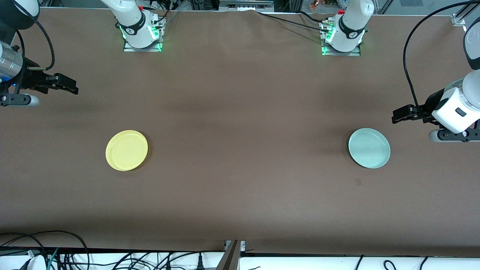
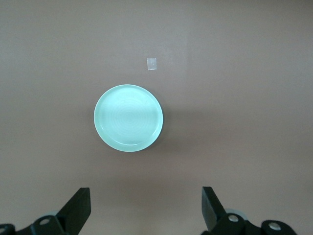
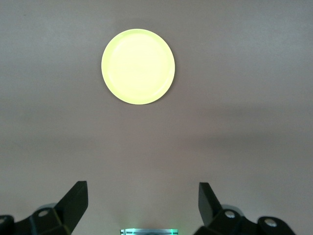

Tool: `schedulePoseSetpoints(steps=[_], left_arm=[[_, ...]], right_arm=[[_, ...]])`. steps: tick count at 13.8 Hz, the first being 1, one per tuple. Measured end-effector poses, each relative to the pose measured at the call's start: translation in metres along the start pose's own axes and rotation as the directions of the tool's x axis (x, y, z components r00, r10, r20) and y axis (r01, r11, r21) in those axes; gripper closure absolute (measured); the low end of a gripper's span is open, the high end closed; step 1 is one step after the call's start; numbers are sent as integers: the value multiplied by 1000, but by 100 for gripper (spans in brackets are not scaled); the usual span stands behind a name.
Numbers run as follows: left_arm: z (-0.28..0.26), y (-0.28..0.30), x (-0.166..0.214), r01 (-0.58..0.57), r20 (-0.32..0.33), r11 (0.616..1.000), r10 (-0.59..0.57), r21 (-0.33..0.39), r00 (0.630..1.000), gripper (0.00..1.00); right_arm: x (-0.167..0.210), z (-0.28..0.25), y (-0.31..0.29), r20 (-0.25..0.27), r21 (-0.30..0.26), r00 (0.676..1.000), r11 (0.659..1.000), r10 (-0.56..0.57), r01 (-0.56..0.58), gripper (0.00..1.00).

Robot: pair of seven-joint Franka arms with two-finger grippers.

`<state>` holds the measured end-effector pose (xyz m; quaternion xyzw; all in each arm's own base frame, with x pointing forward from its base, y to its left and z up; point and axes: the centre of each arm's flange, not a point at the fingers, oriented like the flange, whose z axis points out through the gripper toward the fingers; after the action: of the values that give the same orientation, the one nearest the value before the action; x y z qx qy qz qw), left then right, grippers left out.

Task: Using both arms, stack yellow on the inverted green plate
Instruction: 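Move the left gripper toward the rim of the green plate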

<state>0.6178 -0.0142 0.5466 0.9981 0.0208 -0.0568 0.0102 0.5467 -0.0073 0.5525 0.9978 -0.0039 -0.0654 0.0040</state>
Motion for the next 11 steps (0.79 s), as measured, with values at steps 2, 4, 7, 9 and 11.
schedulePoseSetpoints(steps=[2, 4, 7, 9, 11], left_arm=[[0, 0, 0, 0, 0, 1000, 0, 0, 1000, 0], [0, 0, 0, 0, 1, 1000, 0, 0, 1000, 0], [5, -3, 3, 6, 9, 1000, -6, -1, 1000, 0], [11, -14, 6, 23, 20, 1000, -23, -11, 1000, 0], [20, -33, 11, 26, 35, 999, -25, -30, 999, 0]], right_arm=[[1, -2, -2, -8, -1, 1000, 1000, 0, 0, 0], [1, -4, -2, -18, -1, 1000, 1000, 1, -1, 0], [2, -5, -1, -21, -1, 1000, 1000, 3, -3, 0], [2, -5, -1, -21, -1, 1000, 1000, 4, -4, 0], [2, -5, -1, -20, -1, 1000, 1000, 4, -4, 0]])
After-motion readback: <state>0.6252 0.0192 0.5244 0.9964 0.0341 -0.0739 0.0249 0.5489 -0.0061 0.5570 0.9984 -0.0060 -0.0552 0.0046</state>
